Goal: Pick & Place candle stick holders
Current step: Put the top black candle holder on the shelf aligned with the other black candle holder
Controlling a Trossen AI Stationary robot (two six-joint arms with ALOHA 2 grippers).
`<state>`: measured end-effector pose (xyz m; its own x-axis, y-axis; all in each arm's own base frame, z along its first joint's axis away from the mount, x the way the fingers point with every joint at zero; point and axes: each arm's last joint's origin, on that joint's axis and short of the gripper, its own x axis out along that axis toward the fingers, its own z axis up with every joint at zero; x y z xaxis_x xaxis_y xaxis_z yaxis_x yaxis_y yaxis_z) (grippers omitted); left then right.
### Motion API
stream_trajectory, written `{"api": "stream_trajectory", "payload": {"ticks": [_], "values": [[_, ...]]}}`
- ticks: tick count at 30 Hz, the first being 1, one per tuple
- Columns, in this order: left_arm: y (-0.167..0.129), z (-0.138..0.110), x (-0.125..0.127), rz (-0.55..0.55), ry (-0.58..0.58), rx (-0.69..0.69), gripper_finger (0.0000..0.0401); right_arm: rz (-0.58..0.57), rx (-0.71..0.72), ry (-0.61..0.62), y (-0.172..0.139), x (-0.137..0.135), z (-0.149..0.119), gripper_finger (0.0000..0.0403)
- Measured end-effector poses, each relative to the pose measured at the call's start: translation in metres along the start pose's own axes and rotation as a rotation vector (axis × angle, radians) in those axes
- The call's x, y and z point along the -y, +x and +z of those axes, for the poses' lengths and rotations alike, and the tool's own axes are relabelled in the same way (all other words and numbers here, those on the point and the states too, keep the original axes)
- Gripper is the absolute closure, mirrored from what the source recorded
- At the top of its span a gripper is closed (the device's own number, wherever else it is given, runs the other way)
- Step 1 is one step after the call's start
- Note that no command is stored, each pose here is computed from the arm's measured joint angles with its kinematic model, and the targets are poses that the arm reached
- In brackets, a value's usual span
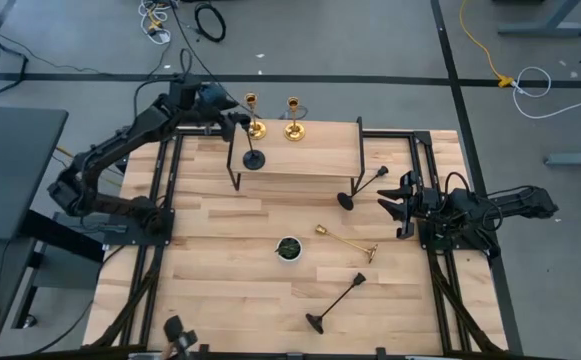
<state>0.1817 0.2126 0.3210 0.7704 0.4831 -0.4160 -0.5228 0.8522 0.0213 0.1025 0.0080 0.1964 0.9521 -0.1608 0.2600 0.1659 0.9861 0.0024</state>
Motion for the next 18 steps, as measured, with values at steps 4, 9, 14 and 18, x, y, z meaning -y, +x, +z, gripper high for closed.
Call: {"api": "stream_trajectory", "payload": {"ticks": [4, 9, 14, 18], "values": [[-0.022, 0.003, 0.006, 0.010, -0.006, -0.011, 0.0176, 0.000, 0.001, 0.000, 0.000, 0.000, 0.000, 0.0300], [-0.052, 0.002, 0.016, 0.004, -0.036, -0.039, 0.0178, 0.000, 0.000, 0.000, 0.000, 0.000, 0.000, 0.0300], [-0.081, 0.001, 0.030, -0.138, -0.040, -0.018, 0.0178, -0.001, 0.001, 0.000, 0.000, 0.000, 0.000, 0.0300], [-0.100, 0.002, 0.048, -0.351, -0.020, 0.022, 0.0178, -0.001, 0.000, 0.000, 0.000, 0.000, 0.000, 0.0300]]}}
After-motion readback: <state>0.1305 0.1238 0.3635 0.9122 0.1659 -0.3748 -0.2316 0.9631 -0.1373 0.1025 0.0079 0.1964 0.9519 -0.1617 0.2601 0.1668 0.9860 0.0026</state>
